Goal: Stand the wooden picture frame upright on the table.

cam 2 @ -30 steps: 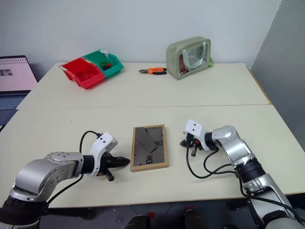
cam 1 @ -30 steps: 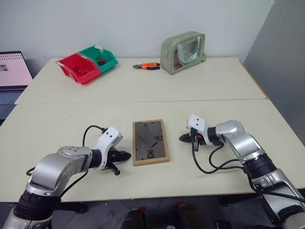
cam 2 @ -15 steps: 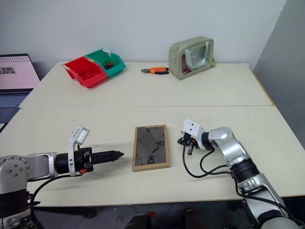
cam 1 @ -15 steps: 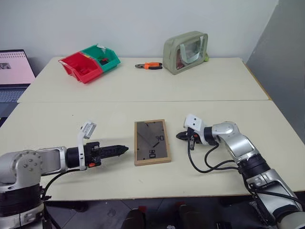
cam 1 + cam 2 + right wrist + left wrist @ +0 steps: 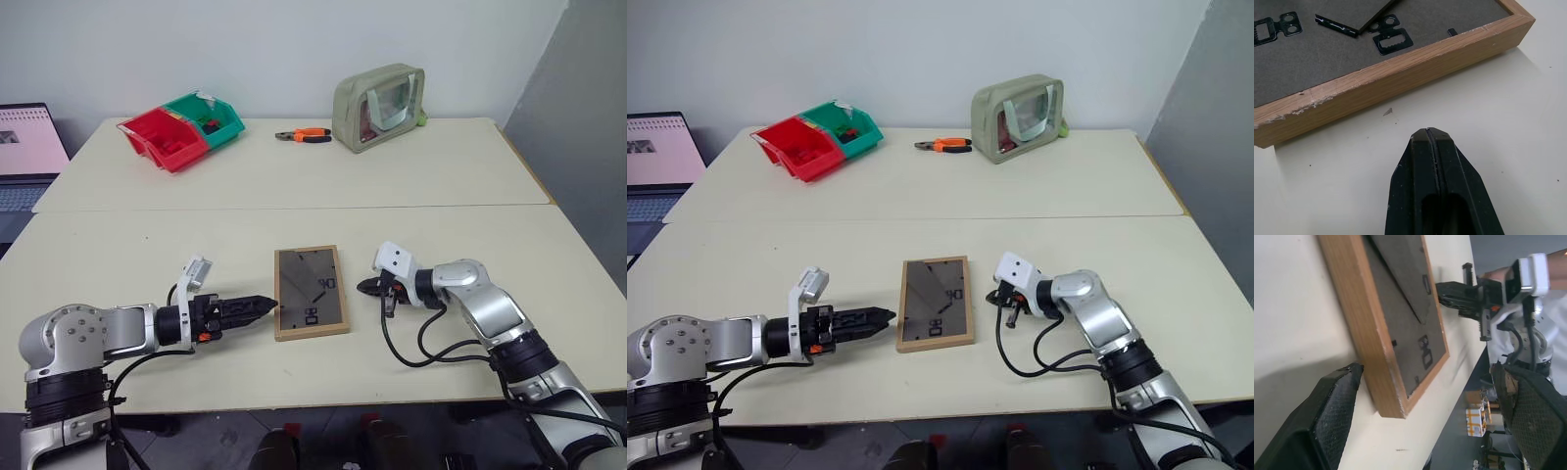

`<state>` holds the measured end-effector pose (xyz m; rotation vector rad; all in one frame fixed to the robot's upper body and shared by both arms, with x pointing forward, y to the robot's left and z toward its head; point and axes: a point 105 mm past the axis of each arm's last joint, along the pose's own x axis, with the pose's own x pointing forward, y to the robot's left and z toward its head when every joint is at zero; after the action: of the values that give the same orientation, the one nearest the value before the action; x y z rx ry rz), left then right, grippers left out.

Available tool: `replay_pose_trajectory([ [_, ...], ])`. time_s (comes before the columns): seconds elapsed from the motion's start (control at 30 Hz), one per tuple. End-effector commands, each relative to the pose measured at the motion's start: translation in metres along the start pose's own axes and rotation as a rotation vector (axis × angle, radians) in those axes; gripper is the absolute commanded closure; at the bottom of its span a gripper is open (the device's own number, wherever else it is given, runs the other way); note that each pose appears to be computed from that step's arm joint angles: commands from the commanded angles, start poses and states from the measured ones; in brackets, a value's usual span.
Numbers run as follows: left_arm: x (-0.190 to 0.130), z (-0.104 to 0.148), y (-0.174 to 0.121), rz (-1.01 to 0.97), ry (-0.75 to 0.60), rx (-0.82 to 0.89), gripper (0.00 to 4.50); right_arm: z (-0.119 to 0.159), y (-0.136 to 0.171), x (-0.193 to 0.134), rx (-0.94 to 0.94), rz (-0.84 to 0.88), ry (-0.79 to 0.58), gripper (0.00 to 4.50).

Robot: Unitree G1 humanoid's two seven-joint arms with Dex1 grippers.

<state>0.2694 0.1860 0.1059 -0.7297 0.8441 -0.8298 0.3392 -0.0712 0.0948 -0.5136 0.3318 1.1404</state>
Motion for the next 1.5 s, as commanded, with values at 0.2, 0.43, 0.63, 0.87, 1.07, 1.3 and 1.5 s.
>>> replay_pose_trajectory([
  [0.2,0.024,-0.017,0.009,-0.022,0.075,-0.03,0.05,0.022,0.007,0.012,-0.018,0.007,-0.062,4.5],
  [0.43,0.04,-0.017,0.003,-0.067,0.088,-0.043,0.05,0.033,0.017,0.025,-0.014,0.034,-0.096,4.5],
  [0.63,0.044,-0.015,-0.002,-0.085,0.07,-0.021,0.05,0.035,0.02,0.027,0.003,0.033,-0.105,4.5],
  [0.87,0.041,-0.012,-0.005,-0.111,0.04,-0.017,0.7,0.026,0.014,0.024,0.003,0.004,-0.082,4.5],
  [1.07,0.046,-0.015,-0.009,-0.123,0.047,0.005,1.87,0.022,0.013,0.023,0.007,-0.009,-0.074,4.5],
  [1.3,0.05,-0.012,-0.011,-0.126,0.044,0.015,3.14,0.021,0.006,0.019,0.017,-0.052,-0.074,4.5],
  [1.5,0.058,0.003,-0.018,-0.143,-0.007,0.047,3.21,0.022,-0.012,0.008,0.024,-0.117,-0.079,4.5],
])
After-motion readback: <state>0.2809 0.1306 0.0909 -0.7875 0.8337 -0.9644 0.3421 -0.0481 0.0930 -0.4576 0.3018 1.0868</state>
